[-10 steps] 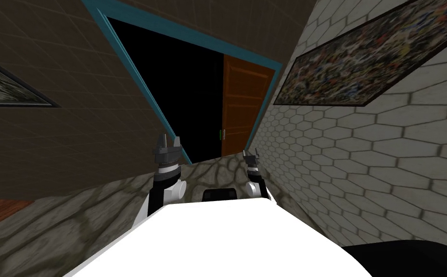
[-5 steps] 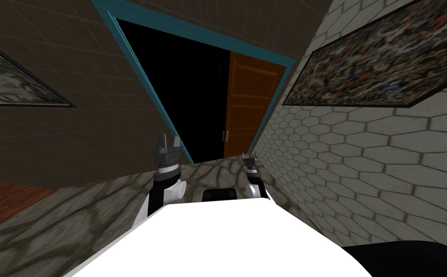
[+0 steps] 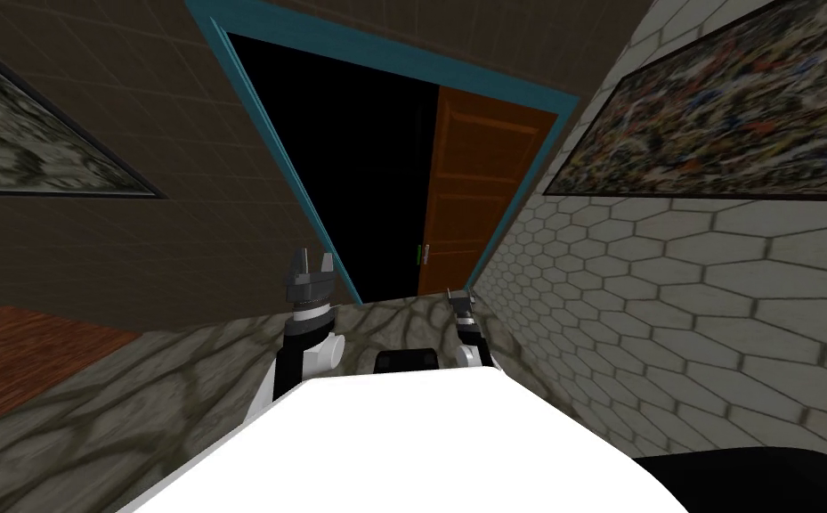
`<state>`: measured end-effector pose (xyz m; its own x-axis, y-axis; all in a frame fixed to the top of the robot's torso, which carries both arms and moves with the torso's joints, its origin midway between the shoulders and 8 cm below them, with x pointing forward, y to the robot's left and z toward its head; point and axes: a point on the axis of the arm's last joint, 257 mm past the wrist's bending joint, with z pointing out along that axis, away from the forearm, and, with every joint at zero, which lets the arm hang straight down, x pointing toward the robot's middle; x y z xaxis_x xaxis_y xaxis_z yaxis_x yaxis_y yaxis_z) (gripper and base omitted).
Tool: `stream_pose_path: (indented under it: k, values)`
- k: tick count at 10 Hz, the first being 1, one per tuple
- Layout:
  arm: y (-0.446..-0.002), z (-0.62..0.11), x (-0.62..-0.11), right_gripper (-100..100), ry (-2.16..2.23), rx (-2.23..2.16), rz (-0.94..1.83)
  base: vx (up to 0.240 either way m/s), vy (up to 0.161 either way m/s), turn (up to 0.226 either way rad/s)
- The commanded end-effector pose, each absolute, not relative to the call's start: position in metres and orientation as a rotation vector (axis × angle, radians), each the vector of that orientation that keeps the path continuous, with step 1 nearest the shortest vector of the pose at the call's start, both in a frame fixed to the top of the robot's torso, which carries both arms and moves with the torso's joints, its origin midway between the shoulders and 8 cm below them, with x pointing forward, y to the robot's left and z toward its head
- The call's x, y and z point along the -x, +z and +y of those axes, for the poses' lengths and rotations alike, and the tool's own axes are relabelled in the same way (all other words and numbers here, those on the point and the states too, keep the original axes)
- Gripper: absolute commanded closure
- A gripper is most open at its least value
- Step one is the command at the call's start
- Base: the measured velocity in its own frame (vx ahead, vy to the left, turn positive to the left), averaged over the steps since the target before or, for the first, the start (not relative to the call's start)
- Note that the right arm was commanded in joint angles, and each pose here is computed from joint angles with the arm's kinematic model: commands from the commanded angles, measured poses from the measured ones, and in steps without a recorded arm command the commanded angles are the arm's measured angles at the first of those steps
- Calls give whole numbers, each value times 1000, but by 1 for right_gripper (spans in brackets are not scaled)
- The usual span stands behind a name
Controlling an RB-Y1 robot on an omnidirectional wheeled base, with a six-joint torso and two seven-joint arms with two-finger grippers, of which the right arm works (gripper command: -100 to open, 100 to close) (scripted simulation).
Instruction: Pull the door open
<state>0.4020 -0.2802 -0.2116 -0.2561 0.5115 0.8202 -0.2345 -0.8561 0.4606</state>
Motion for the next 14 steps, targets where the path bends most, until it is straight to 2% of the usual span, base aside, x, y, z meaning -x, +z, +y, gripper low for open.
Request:
stream_pose_path:
  k: [1, 14]
  values:
    - [-226, -283, -402, -100, 2158, -1587, 310, 108, -5, 120]
    - [-321, -321, -384, -100, 2168, -1907, 75, 106, -11, 117]
